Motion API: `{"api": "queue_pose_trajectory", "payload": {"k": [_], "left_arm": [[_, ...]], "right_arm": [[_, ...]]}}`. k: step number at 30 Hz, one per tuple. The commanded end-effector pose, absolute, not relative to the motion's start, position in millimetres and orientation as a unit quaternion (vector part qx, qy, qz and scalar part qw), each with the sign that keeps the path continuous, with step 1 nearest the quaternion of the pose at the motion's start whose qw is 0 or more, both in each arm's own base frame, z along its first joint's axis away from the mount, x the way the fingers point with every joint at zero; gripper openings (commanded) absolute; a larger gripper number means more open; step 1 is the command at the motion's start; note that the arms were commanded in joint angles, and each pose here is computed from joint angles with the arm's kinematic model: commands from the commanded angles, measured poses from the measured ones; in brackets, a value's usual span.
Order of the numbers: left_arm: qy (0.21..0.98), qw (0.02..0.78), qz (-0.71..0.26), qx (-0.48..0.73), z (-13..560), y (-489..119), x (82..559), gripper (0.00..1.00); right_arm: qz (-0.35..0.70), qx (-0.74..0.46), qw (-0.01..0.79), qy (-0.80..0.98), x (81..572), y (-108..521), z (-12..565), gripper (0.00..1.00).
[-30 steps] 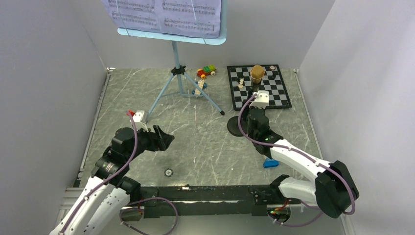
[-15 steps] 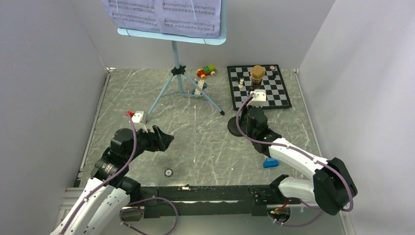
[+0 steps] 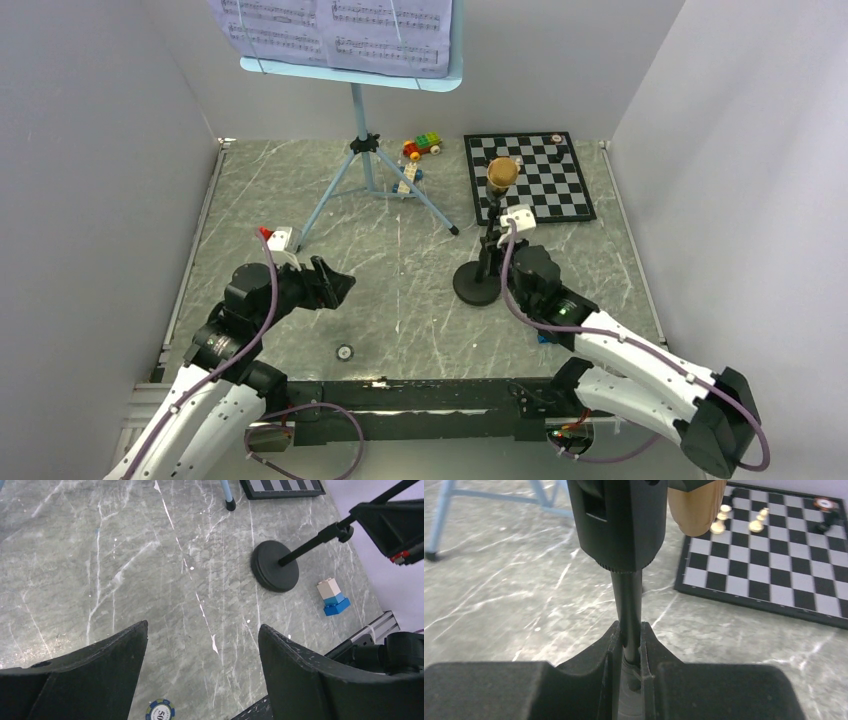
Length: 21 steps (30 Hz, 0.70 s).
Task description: Pack up the instrument practice props
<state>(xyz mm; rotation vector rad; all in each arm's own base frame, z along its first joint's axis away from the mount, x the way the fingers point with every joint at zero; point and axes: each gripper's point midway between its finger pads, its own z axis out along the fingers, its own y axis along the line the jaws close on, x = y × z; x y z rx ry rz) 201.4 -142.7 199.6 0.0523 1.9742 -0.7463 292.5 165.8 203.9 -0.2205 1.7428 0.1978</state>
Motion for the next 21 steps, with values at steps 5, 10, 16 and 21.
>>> {"api": "queue_pose_trajectory", "payload": {"k": [5,10,16,21], "left_arm": [[0.770,0.551,-0.320,0.035,235,-139,199,0.85],[0.711,0.606,-0.351,0.055,260,-142,193,0.86],[0.693,0.617,-0.368,0.059,271,-147,194,0.85],[0.695,0.620,-0.360,0.055,273,-144,195,0.85]], "right_arm": [[0.271,-0.173,0.652,0.686,252,222,259,0.00],[0.321,-0.202,0.636,0.672,241,255,268,0.00],[0.273,-0.206,0.656,0.673,232,296,267,0.00],[0.223,-0.200,0.684,0.665,221,329,267,0.00]]}}
